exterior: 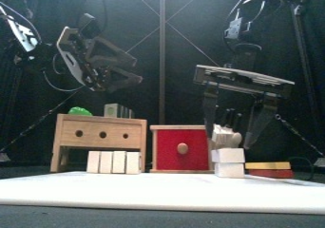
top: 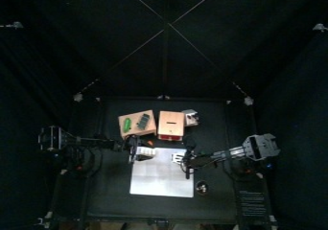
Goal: Grab white sushi roll
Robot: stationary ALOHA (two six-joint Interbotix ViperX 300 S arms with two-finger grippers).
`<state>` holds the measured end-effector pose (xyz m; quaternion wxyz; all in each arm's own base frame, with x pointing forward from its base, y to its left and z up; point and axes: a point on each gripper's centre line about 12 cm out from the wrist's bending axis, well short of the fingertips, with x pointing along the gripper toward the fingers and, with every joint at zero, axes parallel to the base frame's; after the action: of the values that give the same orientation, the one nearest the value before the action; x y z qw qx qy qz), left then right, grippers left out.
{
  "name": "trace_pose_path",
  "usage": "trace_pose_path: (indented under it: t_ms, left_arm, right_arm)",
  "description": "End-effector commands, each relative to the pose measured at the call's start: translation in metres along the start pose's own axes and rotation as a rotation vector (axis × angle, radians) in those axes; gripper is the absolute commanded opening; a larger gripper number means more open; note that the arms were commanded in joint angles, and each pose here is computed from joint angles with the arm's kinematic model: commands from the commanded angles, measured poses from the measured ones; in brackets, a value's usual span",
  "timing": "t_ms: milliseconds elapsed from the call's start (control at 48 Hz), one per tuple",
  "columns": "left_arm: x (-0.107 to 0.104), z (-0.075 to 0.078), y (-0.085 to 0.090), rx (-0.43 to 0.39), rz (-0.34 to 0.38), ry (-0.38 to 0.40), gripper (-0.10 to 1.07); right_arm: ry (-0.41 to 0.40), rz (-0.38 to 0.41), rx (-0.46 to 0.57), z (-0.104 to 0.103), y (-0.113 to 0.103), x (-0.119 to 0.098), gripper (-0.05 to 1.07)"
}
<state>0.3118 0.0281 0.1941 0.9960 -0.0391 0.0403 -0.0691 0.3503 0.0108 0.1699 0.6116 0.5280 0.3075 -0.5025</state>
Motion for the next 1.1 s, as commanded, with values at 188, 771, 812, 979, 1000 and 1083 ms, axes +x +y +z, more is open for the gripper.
trace_pose_path:
  t_ms: [188,771,812,979,1000,1083]
  left_arm:
    - [-0.04,0.017,-0.011,0.05,0.013,-0.058,0.91]
    - [-0.075,0.017,-0.011,0.007,0.109,-0.071,0.91]
    - [-0.075,0.016,-0.01,0.006,0.113,-0.062,0.91]
    - [-0.075,0.015,-0.01,0.005,0.118,-0.055,0.91]
    - [-0.075,0.015,-0.01,0.006,0.116,-0.056,0.91]
    - [-0.075,0.015,-0.01,0.007,0.116,-0.057,0.91]
  right_arm:
    - [-0.124,0.294,-0.236,0.008,0.03,-0.04,0.94]
    - [-0.048,0.209,-0.902,0.067,0.107,-0.03,0.94]
    - [-0.071,0.208,-0.927,0.07,0.111,-0.029,0.94]
    - [-0.16,0.175,-1.007,0.08,0.116,-0.019,0.93]
    - [-0.165,0.174,-1.015,0.079,0.117,-0.017,0.93]
    - [-0.179,0.198,-1.06,0.08,0.12,-0.013,0.93]
